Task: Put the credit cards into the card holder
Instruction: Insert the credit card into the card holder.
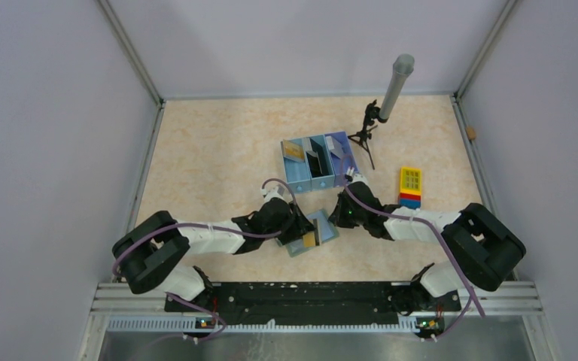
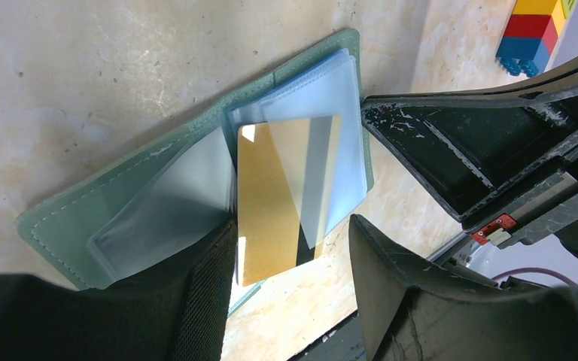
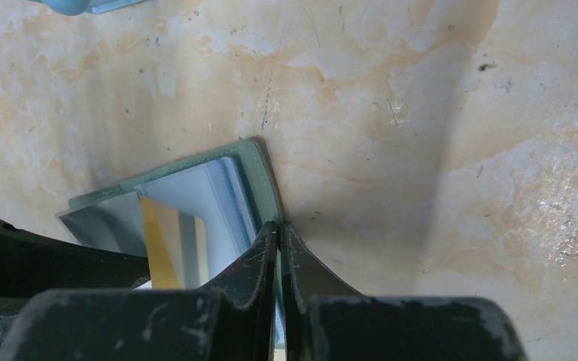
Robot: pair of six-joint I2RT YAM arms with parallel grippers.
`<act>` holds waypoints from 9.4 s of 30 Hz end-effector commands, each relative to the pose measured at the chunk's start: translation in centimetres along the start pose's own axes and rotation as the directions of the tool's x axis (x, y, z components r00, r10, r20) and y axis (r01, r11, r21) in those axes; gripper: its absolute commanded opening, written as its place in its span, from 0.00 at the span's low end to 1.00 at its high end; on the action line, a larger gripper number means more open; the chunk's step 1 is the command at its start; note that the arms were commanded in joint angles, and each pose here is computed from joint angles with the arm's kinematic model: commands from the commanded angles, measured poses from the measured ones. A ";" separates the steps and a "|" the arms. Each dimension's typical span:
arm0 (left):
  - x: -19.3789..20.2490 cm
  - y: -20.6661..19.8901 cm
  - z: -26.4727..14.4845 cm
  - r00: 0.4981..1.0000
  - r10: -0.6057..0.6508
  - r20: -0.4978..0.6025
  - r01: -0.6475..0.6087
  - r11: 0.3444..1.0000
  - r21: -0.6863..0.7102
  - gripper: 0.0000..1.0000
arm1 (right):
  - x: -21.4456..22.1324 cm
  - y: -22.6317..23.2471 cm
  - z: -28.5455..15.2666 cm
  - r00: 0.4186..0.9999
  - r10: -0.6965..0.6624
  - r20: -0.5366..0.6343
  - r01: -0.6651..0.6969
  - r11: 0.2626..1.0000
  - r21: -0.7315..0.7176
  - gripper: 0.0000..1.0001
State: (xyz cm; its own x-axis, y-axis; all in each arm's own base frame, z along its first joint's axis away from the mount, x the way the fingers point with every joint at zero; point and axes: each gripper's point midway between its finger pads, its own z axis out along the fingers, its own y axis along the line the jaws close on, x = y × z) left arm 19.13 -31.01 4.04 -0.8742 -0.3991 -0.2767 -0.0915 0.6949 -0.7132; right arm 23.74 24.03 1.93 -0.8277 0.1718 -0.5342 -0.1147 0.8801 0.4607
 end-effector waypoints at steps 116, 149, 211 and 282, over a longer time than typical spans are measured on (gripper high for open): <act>3.3 -1.1 -0.7 0.946 0.324 0.029 -0.322 0.946 -0.045 0.90 | 2.6 -1.4 -0.4 0.998 -0.012 -0.062 0.015 0.999 0.036 0.00; 0.8 0.5 -0.8 0.594 0.804 0.019 -0.794 0.590 -0.147 0.98 | 2.8 -1.6 -0.2 0.998 -0.013 -0.068 0.016 0.999 0.043 0.00; 0.5 -1.5 -2.4 0.758 0.635 0.146 -0.623 0.772 -0.127 0.99 | 3.0 -1.3 -0.4 0.997 -0.008 -0.073 0.010 1.000 0.026 0.00; 4.0 -3.7 -2.2 0.988 0.122 -0.093 -0.116 0.991 0.068 0.99 | 3.4 -1.2 -1.3 0.997 0.003 -0.071 -0.002 1.000 0.023 0.00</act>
State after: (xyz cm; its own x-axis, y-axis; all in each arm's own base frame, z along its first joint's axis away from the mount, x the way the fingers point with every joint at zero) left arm 14.38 -32.28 5.42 -0.9253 -0.2454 -0.2892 0.0175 0.7341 -0.6788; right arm 20.88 23.90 1.83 -0.8553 0.1684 -0.4901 -0.1160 0.8595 0.4978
